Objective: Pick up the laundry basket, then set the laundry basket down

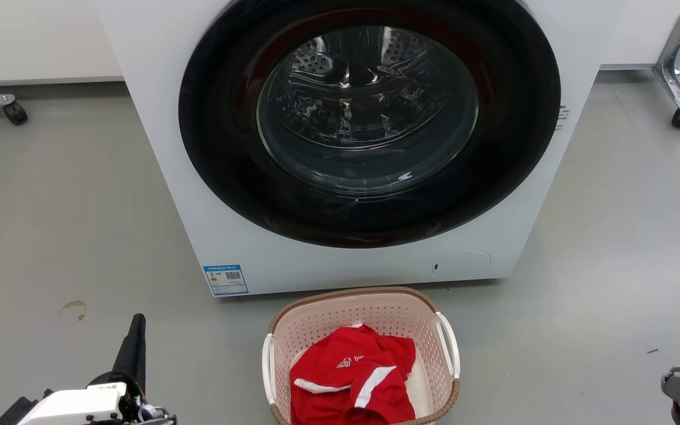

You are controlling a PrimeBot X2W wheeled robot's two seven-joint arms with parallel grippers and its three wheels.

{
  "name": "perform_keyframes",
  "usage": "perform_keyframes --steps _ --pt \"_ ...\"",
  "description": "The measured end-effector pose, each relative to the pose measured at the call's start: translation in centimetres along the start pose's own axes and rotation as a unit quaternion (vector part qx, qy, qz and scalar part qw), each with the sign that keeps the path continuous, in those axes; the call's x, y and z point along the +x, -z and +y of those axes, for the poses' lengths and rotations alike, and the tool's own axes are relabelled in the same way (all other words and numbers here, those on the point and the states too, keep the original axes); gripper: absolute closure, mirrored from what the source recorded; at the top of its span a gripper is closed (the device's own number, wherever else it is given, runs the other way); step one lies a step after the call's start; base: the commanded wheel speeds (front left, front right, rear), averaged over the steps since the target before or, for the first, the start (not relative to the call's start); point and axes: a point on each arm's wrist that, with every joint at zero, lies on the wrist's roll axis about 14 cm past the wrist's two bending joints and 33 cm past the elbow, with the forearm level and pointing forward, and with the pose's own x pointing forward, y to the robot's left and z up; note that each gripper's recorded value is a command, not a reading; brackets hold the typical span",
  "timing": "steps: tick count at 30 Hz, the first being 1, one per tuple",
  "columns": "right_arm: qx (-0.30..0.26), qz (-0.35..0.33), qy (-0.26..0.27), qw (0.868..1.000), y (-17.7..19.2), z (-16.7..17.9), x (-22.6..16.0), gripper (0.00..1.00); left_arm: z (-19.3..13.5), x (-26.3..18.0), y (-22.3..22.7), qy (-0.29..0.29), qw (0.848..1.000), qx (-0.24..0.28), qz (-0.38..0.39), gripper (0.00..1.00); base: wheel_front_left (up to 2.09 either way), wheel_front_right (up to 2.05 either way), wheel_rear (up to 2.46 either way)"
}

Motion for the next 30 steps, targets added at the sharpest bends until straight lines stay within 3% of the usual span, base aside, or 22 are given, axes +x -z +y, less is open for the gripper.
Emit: perform_keyframes --steps 30 --pt "0.0 -0.001 0.0 1.0 -0.04 0.0 -0.01 1.0 0.01 -0.02 -0.14 0.0 1.0 0.001 -0.001 1.0 0.0 0.0 0.0"
